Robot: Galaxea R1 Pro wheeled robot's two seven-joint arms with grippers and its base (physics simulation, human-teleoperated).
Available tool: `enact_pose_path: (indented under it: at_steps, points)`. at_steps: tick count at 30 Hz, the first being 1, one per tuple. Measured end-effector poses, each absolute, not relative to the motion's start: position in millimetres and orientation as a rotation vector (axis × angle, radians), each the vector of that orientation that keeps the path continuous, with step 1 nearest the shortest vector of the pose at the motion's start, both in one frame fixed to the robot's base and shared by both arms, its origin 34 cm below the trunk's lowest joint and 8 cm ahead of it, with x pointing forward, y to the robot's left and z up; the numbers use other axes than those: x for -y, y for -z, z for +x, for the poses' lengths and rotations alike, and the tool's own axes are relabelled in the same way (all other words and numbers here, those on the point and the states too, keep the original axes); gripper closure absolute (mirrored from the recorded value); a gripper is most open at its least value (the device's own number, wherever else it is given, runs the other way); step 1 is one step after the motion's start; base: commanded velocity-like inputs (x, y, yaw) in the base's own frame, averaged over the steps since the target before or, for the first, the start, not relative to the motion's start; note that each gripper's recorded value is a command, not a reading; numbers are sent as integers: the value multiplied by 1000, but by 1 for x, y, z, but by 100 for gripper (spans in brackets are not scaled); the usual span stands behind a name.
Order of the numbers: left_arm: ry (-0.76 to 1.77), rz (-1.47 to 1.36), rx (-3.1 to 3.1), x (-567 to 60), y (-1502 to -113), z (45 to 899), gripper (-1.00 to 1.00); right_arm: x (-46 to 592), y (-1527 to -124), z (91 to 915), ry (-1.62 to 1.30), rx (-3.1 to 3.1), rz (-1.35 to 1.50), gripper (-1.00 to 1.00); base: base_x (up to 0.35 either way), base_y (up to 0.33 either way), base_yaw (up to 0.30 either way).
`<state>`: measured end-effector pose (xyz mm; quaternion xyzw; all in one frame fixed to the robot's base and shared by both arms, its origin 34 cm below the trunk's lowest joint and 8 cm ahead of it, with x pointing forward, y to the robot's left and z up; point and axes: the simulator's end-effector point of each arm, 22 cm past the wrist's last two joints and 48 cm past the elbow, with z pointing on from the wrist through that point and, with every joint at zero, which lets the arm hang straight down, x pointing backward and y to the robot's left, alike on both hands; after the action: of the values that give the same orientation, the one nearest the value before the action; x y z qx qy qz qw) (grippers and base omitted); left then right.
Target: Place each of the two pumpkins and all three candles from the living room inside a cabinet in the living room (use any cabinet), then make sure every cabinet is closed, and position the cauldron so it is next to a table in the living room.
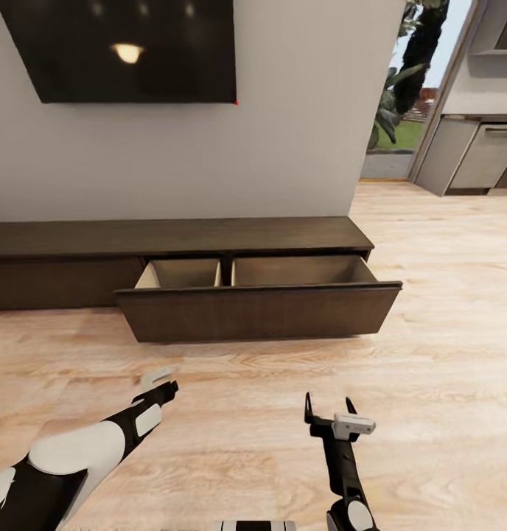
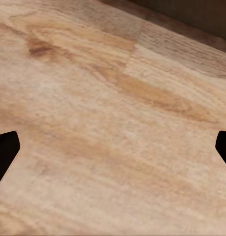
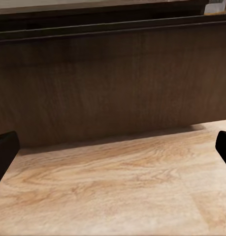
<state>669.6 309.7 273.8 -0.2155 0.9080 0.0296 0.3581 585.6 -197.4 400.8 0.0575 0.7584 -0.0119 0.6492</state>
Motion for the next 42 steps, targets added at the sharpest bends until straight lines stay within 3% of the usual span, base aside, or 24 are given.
enact_pose_path:
  at_steps: [20,42]
  points:
    - [-73,-555,-2349,-307,-271,668,-100,168,-369,575,-20,-1866,116,-100,0,0,29]
    - [-71,-553,-2350,-305,-271,668,-100,240,-387,623,93,-1791,288,-100,0,0,0]
